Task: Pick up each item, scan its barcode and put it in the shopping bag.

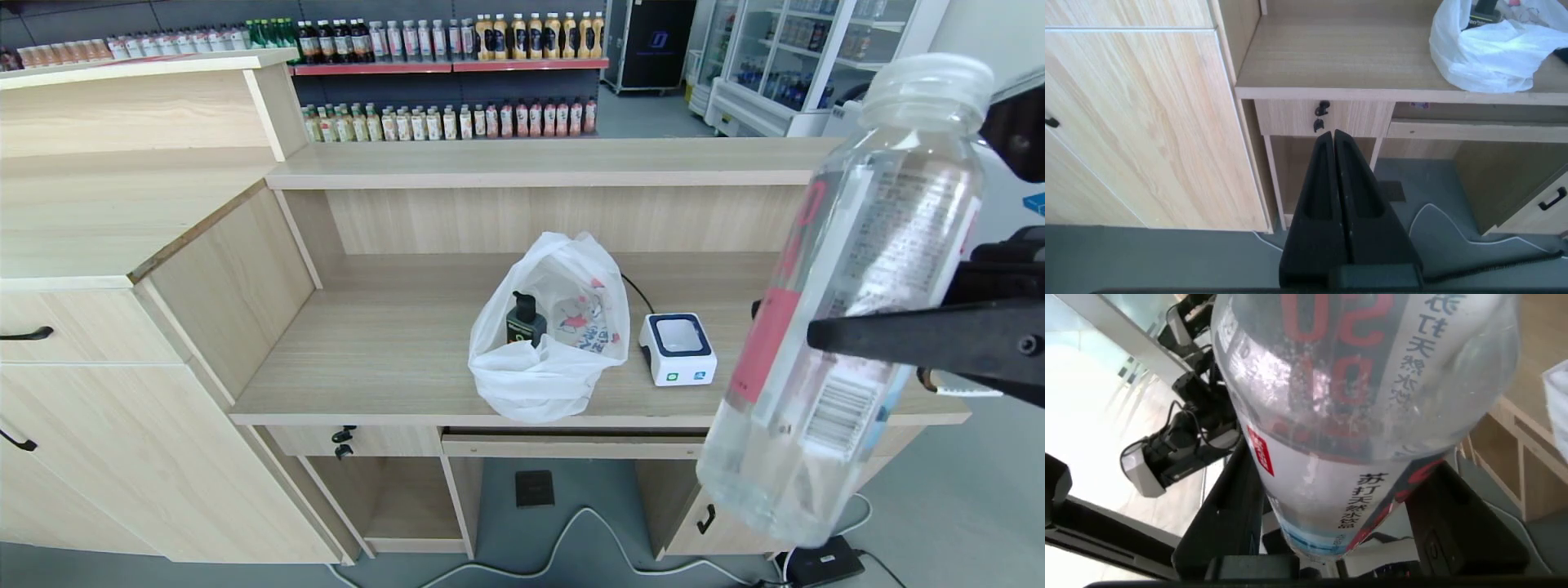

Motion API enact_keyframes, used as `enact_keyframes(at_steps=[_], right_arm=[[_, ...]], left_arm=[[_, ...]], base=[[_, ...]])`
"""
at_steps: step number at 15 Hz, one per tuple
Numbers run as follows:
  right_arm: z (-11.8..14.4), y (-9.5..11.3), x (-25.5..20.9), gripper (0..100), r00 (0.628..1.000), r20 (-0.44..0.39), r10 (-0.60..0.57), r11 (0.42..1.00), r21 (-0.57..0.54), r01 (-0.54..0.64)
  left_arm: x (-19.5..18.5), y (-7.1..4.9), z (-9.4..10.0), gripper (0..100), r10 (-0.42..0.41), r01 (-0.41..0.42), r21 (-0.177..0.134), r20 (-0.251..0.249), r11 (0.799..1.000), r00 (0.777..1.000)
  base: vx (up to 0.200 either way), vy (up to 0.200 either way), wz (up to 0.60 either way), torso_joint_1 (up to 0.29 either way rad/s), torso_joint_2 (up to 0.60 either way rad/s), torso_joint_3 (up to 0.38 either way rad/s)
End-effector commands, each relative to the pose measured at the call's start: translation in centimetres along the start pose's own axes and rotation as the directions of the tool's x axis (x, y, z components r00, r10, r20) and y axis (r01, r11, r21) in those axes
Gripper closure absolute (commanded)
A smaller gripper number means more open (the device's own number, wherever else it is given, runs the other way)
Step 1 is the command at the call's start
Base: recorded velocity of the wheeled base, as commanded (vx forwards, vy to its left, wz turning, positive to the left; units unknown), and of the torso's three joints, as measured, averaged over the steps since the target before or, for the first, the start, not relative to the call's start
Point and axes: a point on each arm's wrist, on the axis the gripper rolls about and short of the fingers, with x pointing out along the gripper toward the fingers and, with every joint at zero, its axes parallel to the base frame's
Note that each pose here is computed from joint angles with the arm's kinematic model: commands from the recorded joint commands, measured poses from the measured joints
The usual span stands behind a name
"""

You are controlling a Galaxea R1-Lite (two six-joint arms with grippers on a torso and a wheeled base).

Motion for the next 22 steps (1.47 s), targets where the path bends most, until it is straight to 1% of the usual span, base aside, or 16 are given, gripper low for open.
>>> enact_keyframes(at_steps=[1,2,3,5,6,7,9,10,11,12,14,15,17,19,20,22], right_arm=[[0.6,-1.0,-2.0,100,0.986,0.057,-0.155,0.984,-0.073,0.159],[0.5,-1.9,-2.8,100,0.967,0.073,-0.244,0.962,-0.109,0.251],[0.3,-2.7,-3.6,100,0.925,0.093,-0.368,0.91,-0.17,0.379],[0.2,-4.4,-5.0,100,0.787,0.122,-0.604,0.737,-0.291,0.61],[-0.2,-6.0,-7.0,100,0.637,0.131,-0.76,0.567,-0.348,0.747],[-0.4,-7.1,-8.2,100,0.581,0.127,-0.804,0.495,-0.399,0.772],[-0.7,-9.8,-11.2,100,0.498,0.143,-0.855,0.349,-0.55,0.759],[-0.8,-10.3,-11.7,100,0.485,0.151,-0.861,0.321,-0.58,0.749],[-1.4,-11.8,-13.8,100,0.47,0.175,-0.865,0.252,-0.659,0.709],[-1.8,-12.0,-14.2,100,0.473,0.188,-0.861,0.232,-0.681,0.694],[-2.0,-12.2,-15.3,100,0.435,0.205,-0.877,0.178,-0.702,0.689],[-2.3,-12.4,-15.9,100,0.417,0.198,-0.887,0.156,-0.72,0.676],[-2.3,-12.5,-16.3,100,0.403,0.208,-0.891,0.137,-0.725,0.675],[-2.4,-12.4,-17.3,100,0.368,0.212,-0.905,0.111,-0.718,0.687],[-2.4,-12.6,-17.5,100,0.363,0.216,-0.906,0.104,-0.718,0.688],[-2.0,-13.2,-18.0,100,0.334,0.244,-0.91,0.049,-0.738,0.673]], left_arm=[[0.0,0.0,0.0,100,0.001,-0.001,0.0,0.0,1.0,1.0],[0.0,0.0,0.0,100,0.001,-0.001,0.0,0.0,1.0,1.0],[0.0,0.0,0.0,100,0.001,-0.001,0.0,0.0,1.0,1.0],[0.0,0.0,0.0,100,0.001,-0.001,0.0,0.0,1.0,1.0],[0.0,0.0,0.0,100,0.001,-0.001,0.0,0.0,1.0,1.0],[0.0,0.0,0.0,100,0.001,-0.001,0.0,0.0,1.0,1.0],[0.0,0.0,0.0,100,0.001,-0.001,0.0,0.0,1.0,1.0],[0.0,0.0,0.0,100,0.001,-0.001,0.0,0.0,1.0,1.0],[0.0,0.0,0.0,100,0.001,-0.001,0.0,0.0,1.0,1.0],[0.0,0.0,0.0,100,0.001,-0.001,0.0,0.0,1.0,1.0],[0.0,0.0,0.0,100,0.001,-0.001,0.0,0.0,1.0,1.0],[0.0,0.0,0.0,100,0.001,-0.001,0.0,0.0,1.0,1.0],[0.0,0.0,0.0,100,0.001,-0.001,0.0,0.0,1.0,1.0],[0.0,0.0,0.0,100,0.001,-0.001,0.0,0.0,1.0,1.0],[0.0,0.0,0.0,100,0.001,-0.001,0.0,0.0,1.0,1.0],[0.0,0.0,0.0,100,0.001,-0.001,0.0,0.0,1.0,1.0]], base=[[0.0,0.0,0.0,0.0,0.0,0.0],[0.0,0.0,0.0,0.0,0.0,0.0],[0.0,0.0,0.0,0.0,0.0,0.0],[0.0,0.0,0.0,0.0,0.0,0.0],[0.0,0.0,0.0,0.0,0.0,0.0],[0.0,0.0,0.0,0.0,0.0,0.0],[0.0,0.0,0.0,0.0,0.0,0.0],[0.0,0.0,0.0,0.0,0.0,0.0],[0.0,0.0,0.0,0.0,0.0,0.0],[0.0,0.0,0.0,0.0,0.0,0.0],[0.0,0.0,0.0,0.0,0.0,0.0],[0.0,0.0,0.0,0.0,0.0,0.0],[0.0,0.0,0.0,0.0,0.0,0.0],[0.0,0.0,0.0,0.0,0.0,0.0],[0.0,0.0,0.0,0.0,0.0,0.0],[0.0,0.0,0.6,0.002,0.0,0.002]])
